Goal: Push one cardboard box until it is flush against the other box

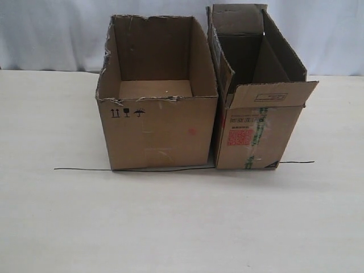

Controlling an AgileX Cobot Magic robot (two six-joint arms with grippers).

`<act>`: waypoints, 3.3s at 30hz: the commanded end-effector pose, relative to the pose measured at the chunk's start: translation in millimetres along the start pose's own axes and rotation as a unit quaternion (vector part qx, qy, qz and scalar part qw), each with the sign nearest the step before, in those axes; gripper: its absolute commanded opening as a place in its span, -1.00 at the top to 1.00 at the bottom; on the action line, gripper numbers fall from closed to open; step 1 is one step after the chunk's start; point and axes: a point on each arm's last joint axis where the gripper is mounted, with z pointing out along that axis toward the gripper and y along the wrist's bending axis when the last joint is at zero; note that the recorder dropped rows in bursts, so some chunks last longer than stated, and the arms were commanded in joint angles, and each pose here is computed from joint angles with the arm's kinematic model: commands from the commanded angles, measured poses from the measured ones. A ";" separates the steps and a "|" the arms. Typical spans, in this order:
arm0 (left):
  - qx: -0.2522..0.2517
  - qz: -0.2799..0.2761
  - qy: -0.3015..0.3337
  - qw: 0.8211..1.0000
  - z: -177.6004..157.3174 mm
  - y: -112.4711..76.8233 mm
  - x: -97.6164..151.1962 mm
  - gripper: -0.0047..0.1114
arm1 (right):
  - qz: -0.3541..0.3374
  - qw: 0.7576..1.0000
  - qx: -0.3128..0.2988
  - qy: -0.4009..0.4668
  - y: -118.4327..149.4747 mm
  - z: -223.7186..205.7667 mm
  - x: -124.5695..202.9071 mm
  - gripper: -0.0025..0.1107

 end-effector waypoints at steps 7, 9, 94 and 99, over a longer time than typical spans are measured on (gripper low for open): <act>0.013 0.000 -0.068 0.998 -36.4 -12.8 7.0 0.92 | -0.003 1.000 -0.002 -0.003 0.1 -0.1 0.5 0.87; 0.016 0.001 -0.065 0.998 -36.4 -13.4 7.5 0.92 | -0.003 1.000 -0.002 -0.003 0.1 -0.1 0.5 0.87; -0.221 0.023 -0.007 0.975 -27.2 35.2 112.9 0.92 | -0.003 1.000 -0.002 -0.003 0.1 -0.1 0.5 0.87; -0.221 0.023 -0.007 0.975 -27.2 35.2 112.9 0.92 | -0.003 1.000 -0.002 -0.003 0.1 -0.1 0.5 0.87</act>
